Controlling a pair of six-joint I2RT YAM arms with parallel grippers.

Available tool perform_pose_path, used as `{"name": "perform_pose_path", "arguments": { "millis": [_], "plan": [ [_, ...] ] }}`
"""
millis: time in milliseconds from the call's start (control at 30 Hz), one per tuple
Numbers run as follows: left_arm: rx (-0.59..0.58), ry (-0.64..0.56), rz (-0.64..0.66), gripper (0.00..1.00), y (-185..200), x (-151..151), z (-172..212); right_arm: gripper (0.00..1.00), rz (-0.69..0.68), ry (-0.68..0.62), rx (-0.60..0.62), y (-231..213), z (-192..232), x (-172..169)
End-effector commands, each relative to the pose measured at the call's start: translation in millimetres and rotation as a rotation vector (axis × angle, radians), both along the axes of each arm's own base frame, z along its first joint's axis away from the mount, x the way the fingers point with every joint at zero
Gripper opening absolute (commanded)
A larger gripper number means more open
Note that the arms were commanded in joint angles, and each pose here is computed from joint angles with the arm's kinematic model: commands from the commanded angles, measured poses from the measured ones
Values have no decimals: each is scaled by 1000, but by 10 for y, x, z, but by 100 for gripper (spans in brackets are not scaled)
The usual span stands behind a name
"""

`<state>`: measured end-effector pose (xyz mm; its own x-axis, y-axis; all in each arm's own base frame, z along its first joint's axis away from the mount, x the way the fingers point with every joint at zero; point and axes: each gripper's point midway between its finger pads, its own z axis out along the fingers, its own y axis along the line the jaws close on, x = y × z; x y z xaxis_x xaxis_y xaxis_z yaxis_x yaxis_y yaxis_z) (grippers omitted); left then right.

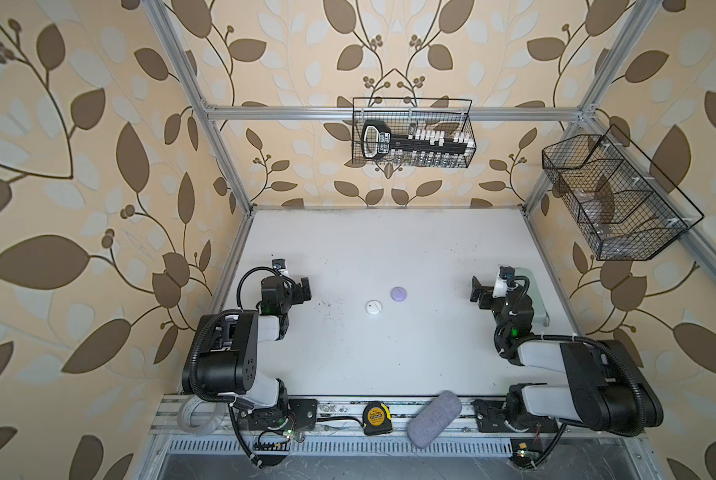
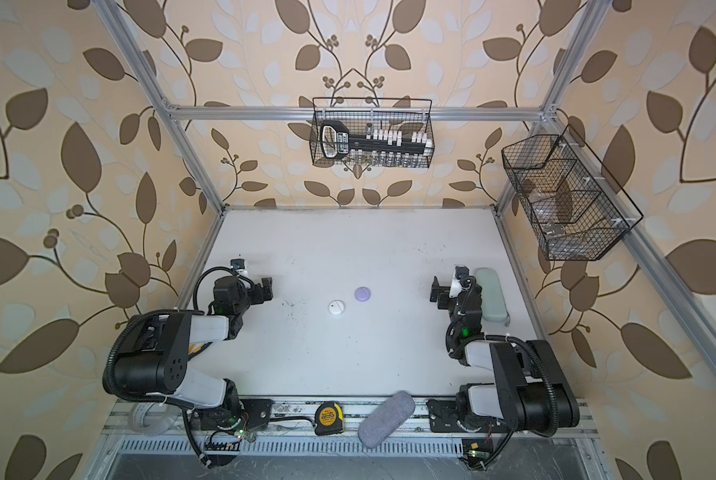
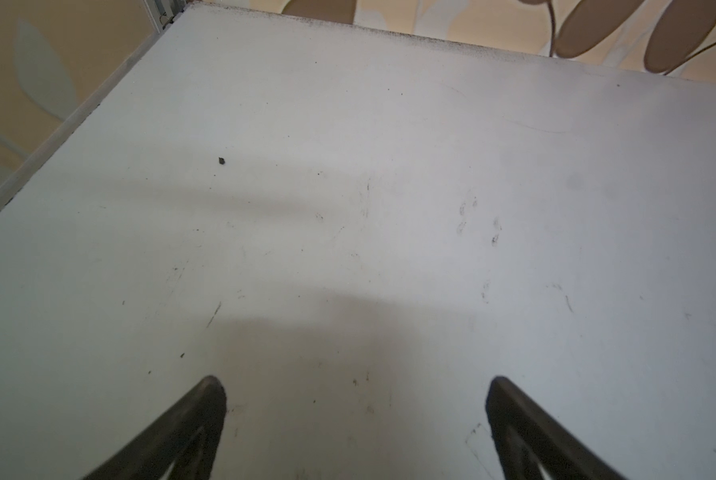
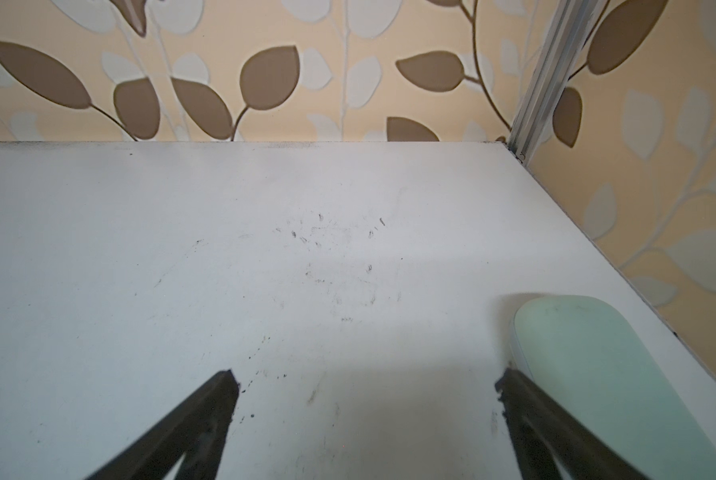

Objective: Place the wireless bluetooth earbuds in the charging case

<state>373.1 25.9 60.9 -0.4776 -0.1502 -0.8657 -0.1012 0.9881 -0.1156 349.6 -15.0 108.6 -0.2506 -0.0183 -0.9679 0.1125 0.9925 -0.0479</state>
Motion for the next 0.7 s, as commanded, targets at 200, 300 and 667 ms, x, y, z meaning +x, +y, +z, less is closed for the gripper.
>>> {"name": "perform_pose_path", "arguments": {
  "millis": [200,300,667],
  "plan": [
    [5,-40,22,99,40,107,137,100,12,-35,-2,16,86,28],
    [5,-40,22,99,40,107,138,100,11,-36,-2,14,90,28],
    [5,-40,22,99,38,107,137,100,12,-36,-1,16,91,30]
  ]
}}
